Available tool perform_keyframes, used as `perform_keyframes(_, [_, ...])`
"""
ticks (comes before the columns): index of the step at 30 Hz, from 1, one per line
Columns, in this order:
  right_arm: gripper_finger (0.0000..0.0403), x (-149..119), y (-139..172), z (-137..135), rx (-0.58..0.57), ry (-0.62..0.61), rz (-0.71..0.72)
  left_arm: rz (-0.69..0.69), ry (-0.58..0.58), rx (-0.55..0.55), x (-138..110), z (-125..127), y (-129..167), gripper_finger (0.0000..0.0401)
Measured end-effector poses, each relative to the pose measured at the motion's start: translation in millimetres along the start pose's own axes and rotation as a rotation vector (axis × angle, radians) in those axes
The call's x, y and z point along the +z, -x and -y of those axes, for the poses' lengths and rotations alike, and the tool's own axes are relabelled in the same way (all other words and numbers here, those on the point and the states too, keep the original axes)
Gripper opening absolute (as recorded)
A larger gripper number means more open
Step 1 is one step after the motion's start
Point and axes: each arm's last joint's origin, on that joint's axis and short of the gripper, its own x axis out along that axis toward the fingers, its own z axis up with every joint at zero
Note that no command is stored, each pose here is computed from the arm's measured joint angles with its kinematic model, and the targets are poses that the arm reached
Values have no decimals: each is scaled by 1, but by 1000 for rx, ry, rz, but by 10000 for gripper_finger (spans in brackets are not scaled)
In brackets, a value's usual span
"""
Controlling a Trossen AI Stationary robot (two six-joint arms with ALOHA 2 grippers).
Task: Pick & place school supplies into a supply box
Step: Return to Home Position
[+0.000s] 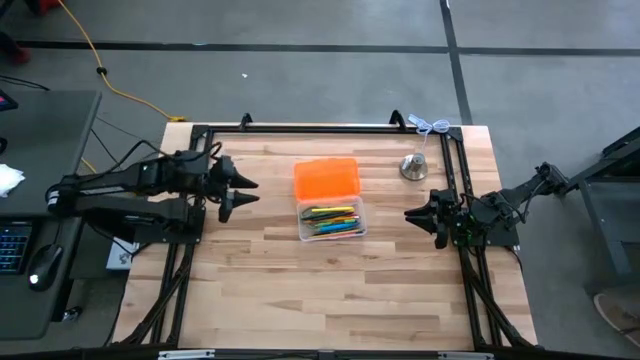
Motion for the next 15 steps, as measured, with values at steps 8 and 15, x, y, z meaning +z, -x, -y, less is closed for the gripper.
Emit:
perform_keyframes(8, [78, 1, 0, 1, -36, 2, 27, 36, 49, 36, -36, -11, 2, 223])
perform_keyframes(15, [78, 1, 0, 1, -40, 4, 30, 91, 73, 18, -59, -18, -3, 223])
